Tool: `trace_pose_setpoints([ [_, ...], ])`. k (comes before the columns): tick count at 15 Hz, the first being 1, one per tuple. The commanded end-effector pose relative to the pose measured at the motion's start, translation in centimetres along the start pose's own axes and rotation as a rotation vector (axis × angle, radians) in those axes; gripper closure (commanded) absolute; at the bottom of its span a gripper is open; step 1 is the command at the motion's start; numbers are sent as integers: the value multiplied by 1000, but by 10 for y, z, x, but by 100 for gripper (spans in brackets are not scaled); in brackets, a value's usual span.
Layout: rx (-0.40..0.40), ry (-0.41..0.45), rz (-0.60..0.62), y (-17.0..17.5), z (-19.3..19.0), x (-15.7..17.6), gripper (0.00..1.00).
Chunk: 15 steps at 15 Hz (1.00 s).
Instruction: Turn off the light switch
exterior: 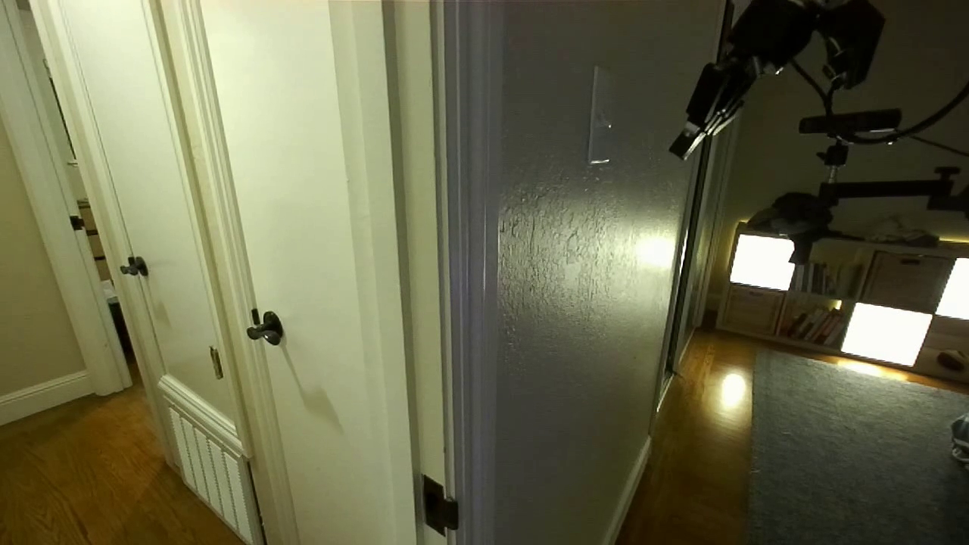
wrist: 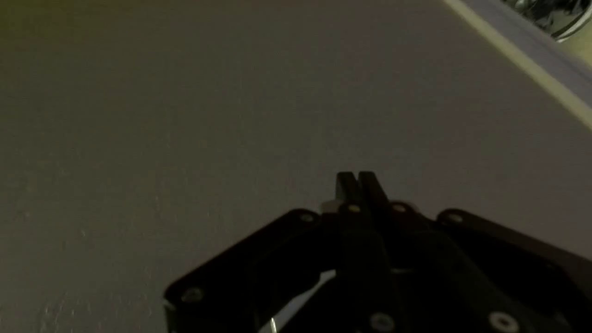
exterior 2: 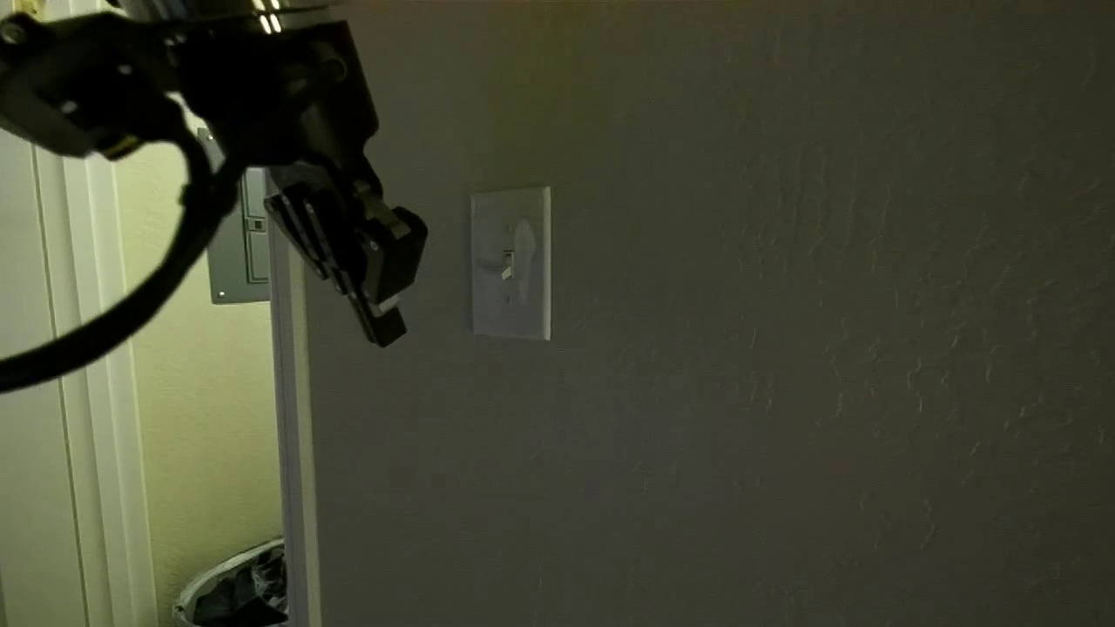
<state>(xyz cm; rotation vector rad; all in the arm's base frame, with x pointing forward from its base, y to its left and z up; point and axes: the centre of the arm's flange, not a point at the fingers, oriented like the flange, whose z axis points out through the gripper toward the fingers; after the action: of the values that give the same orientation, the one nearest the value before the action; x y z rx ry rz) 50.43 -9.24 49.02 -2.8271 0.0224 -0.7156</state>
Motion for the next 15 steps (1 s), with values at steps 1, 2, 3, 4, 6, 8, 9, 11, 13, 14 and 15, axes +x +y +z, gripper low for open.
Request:
trace_pose_setpoints([
  [1,25,-149,47,7,-6,-19,94],
  [2,19,-195,58,9,-1,-23,93],
  [3,6,-232,64,11,2,-26,69],
  [4,-12,-265,64,13,5,-30,68],
  [6,-55,-319,51,15,8,-34,60],
  [8,-104,-352,30,15,12,-36,48],
  [9,-120,-359,21,14,13,-36,42],
  [11,-98,-332,7,16,16,-36,54],
  [13,-108,-339,-1,16,18,-36,41],
  [14,-109,-340,-2,16,18,-36,36],
  [15,-110,-340,-2,16,18,-36,35],
])
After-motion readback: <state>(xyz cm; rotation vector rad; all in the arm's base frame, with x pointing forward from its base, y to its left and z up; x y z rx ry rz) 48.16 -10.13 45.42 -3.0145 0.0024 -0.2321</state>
